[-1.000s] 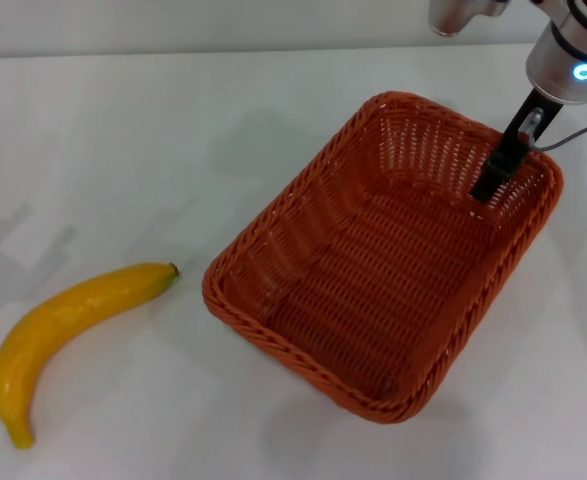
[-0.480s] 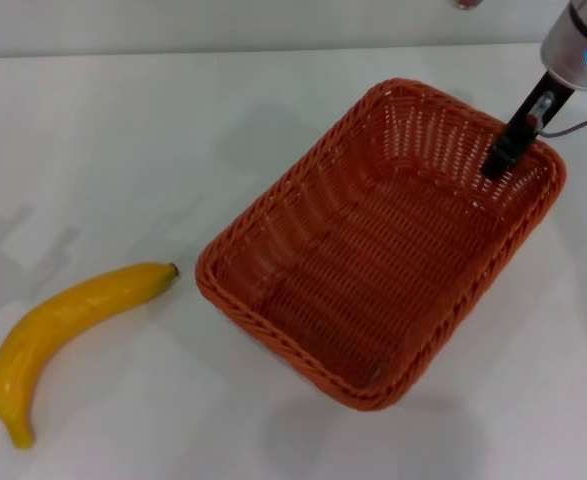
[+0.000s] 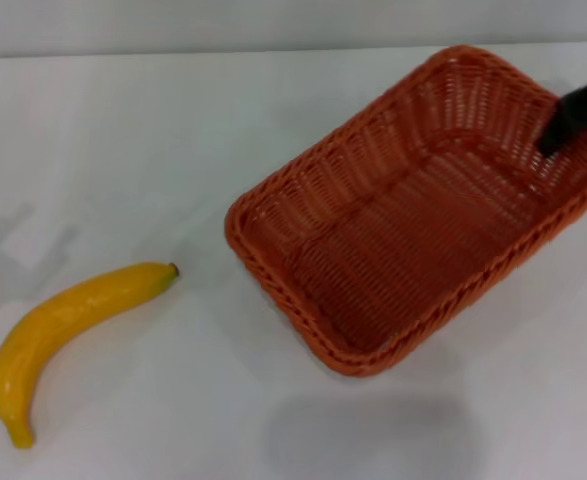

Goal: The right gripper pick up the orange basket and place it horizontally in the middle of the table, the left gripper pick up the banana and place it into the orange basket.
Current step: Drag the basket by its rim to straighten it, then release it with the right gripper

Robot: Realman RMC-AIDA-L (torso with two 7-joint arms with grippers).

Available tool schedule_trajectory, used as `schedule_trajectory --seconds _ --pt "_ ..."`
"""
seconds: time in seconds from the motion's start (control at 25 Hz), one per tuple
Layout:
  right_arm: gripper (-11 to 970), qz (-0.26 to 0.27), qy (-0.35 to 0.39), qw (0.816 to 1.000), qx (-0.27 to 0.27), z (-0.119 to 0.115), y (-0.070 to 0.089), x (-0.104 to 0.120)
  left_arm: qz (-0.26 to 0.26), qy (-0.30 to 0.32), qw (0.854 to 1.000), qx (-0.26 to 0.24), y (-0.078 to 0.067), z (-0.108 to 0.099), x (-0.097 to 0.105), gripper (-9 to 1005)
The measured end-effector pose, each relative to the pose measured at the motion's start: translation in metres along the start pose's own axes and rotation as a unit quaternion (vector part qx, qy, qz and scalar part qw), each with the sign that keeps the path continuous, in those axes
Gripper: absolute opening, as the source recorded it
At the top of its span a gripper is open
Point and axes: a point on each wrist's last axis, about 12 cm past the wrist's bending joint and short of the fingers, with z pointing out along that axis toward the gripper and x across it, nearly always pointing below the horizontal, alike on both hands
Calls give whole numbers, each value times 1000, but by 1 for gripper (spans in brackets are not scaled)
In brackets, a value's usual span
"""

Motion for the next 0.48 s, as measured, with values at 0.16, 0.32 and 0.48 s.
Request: schedule_trajectory --seconds 0.16,0.32,0.48 --pt "183 81 -34 995 -39 -10 -16 32 5 -1 1000 -2 0 -1 0 769" --pt "165 143 -85 983 -76 -14 -23 63 10 -2 1000 1 1 1 -3 769" --pt "156 187 -114 969 -115 -10 -29 90 15 -2 1000 6 2 4 -7 770"
